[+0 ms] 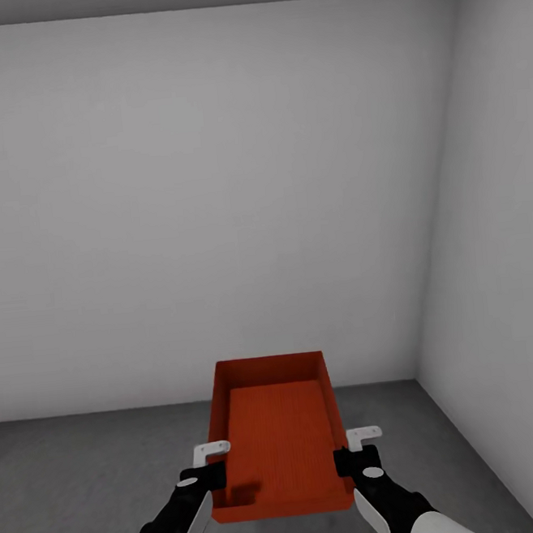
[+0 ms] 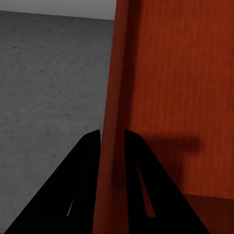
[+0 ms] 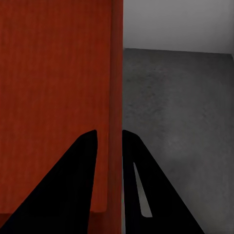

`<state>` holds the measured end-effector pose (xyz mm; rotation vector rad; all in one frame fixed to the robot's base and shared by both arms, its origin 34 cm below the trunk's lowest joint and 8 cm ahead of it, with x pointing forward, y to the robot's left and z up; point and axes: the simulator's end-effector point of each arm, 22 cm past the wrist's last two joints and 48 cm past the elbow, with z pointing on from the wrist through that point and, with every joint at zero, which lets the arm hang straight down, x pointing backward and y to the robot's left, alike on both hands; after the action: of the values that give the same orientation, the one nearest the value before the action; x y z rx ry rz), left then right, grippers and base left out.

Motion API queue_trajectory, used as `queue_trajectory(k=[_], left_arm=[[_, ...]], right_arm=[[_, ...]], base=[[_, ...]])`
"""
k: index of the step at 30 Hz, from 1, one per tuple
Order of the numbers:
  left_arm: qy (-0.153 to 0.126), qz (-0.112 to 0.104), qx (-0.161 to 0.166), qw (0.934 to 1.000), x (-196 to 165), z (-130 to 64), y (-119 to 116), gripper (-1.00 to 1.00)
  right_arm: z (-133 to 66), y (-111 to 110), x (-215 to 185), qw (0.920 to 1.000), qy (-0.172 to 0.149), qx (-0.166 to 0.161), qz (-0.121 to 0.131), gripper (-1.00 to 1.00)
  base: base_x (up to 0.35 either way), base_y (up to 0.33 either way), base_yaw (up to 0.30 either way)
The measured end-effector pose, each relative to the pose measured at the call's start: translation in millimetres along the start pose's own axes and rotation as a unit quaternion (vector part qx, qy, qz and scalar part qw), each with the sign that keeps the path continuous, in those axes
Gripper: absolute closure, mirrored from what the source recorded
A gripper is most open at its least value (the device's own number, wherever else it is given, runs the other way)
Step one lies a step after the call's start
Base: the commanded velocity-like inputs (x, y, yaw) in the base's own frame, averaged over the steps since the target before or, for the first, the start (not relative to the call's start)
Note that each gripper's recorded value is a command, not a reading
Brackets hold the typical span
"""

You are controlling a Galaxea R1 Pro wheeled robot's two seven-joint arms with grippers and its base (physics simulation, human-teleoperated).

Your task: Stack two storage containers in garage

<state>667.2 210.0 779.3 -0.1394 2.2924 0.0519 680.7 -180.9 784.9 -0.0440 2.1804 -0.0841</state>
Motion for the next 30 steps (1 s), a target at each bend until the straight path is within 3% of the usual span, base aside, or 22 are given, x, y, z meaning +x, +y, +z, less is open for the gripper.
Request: queue_trajectory(k=[30], left_arm=[[0.024,0.002,-0.001,0.9997,24,11.5,0,1.0]], right_arm=[[9.5,1,26,0.9997,0.024,-0.002,0.0,1.0]], base=[[0.0,0.0,0.0]])
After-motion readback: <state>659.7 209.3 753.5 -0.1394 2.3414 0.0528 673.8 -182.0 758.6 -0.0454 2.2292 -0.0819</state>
